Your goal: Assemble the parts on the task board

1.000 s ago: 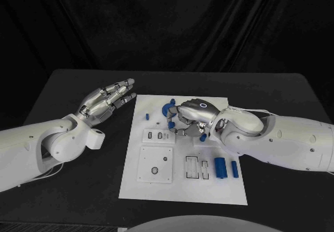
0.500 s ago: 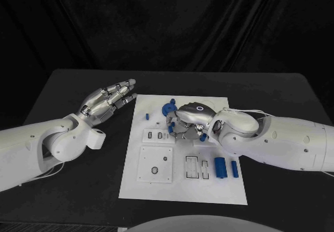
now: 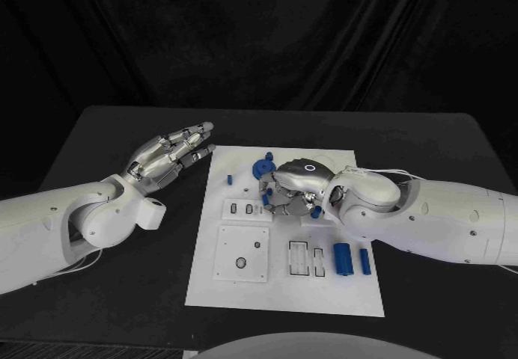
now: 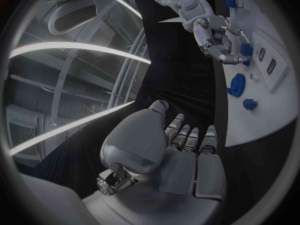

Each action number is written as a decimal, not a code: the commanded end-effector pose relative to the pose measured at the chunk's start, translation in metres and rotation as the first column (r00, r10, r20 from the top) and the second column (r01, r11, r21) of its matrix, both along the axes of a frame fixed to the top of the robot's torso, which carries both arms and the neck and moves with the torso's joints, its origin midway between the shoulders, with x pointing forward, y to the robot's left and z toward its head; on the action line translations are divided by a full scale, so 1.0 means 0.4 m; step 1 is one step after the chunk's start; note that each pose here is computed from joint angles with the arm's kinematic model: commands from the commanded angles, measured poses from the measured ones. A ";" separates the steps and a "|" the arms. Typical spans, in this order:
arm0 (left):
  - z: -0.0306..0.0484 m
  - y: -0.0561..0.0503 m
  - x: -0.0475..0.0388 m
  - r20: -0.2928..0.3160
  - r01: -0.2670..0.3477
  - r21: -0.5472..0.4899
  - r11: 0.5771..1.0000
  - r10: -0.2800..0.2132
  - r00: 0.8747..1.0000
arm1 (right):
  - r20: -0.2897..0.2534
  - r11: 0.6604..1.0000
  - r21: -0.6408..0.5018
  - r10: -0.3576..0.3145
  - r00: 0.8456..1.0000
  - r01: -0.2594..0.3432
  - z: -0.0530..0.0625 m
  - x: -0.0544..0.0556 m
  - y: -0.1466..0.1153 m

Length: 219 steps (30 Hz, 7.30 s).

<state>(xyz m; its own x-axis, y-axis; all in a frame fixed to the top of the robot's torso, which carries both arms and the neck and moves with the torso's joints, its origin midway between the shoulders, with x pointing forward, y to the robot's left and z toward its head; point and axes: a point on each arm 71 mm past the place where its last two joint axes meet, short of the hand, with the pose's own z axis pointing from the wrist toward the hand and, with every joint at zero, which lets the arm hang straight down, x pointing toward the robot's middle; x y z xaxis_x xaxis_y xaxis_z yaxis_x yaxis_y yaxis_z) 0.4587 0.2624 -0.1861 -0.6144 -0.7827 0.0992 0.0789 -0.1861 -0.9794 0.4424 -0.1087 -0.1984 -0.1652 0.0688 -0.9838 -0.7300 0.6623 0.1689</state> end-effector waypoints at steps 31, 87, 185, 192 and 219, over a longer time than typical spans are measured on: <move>-0.002 -0.004 0.002 -0.011 0.024 -0.011 1.000 -0.024 1.000 | -0.033 0.999 -0.055 -0.004 0.999 0.002 -0.026 0.001 -0.007; 0.248 -0.090 0.072 0.086 -0.003 0.910 0.416 -0.180 0.980 | -0.027 0.907 0.273 -0.328 0.944 0.322 0.352 0.047 -0.346; 0.071 -0.431 0.117 -0.247 0.248 0.968 -0.038 -0.321 0.914 | -0.274 0.910 0.058 -0.381 0.883 0.411 0.157 0.044 -0.395; 0.069 -0.434 0.117 -0.249 0.250 0.967 -0.039 -0.324 0.913 | -0.275 0.910 0.056 -0.382 0.882 0.411 0.156 0.046 -0.395; 0.064 -0.432 0.113 -0.262 0.260 0.964 -0.051 -0.325 0.909 | -0.279 0.911 0.050 -0.380 0.882 0.409 0.153 0.047 -0.393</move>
